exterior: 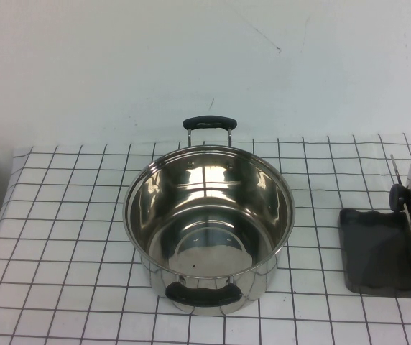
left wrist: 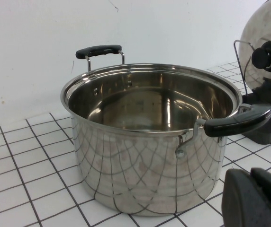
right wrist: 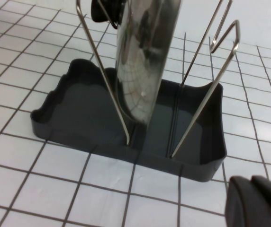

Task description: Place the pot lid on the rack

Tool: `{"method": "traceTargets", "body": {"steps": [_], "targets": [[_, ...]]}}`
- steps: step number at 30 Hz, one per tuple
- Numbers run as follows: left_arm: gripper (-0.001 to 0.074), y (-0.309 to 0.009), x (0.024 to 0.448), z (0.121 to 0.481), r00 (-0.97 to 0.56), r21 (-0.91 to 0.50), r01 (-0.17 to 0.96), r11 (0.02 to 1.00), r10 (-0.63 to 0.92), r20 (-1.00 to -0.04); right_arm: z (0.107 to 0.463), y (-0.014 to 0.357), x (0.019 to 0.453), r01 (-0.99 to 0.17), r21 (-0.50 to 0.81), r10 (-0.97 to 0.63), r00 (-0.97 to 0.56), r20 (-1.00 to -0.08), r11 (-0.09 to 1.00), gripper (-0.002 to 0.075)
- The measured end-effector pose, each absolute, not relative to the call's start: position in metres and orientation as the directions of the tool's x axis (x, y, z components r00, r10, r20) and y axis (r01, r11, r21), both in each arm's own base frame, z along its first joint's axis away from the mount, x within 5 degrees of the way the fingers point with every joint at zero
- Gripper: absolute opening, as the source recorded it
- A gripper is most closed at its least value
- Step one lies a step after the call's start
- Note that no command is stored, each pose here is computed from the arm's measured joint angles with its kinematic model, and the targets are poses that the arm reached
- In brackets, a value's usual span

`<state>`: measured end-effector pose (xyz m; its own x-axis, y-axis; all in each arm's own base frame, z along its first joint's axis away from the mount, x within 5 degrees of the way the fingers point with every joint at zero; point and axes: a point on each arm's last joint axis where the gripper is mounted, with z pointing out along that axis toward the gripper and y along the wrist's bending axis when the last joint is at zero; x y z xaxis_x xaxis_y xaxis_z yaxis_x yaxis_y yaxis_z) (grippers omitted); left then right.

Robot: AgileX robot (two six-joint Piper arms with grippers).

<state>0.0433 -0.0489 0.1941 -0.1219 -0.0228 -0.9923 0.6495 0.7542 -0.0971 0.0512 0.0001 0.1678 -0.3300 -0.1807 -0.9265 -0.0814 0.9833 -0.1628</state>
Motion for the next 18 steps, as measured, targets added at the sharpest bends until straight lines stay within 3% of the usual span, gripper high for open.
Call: {"method": "traceTargets", "body": {"steps": [11,18], "targets": [[-0.0001,-0.0486,0.0436,0.1942,-0.119,-0.094,0.646,0.757,-0.022,-0.993,0.1678,0.0001,0.0512,-0.081,-0.163,-0.181,-0.330,-0.926,0.983,-0.0001],[-0.0001,-0.0390,0.0511,0.1980,-0.129,-0.184,0.534,0.826,-0.135,-0.982,0.1678,0.0001,0.0512,-0.081,-0.163,-0.181,-0.330,-0.926,0.983,-0.0001]]}}
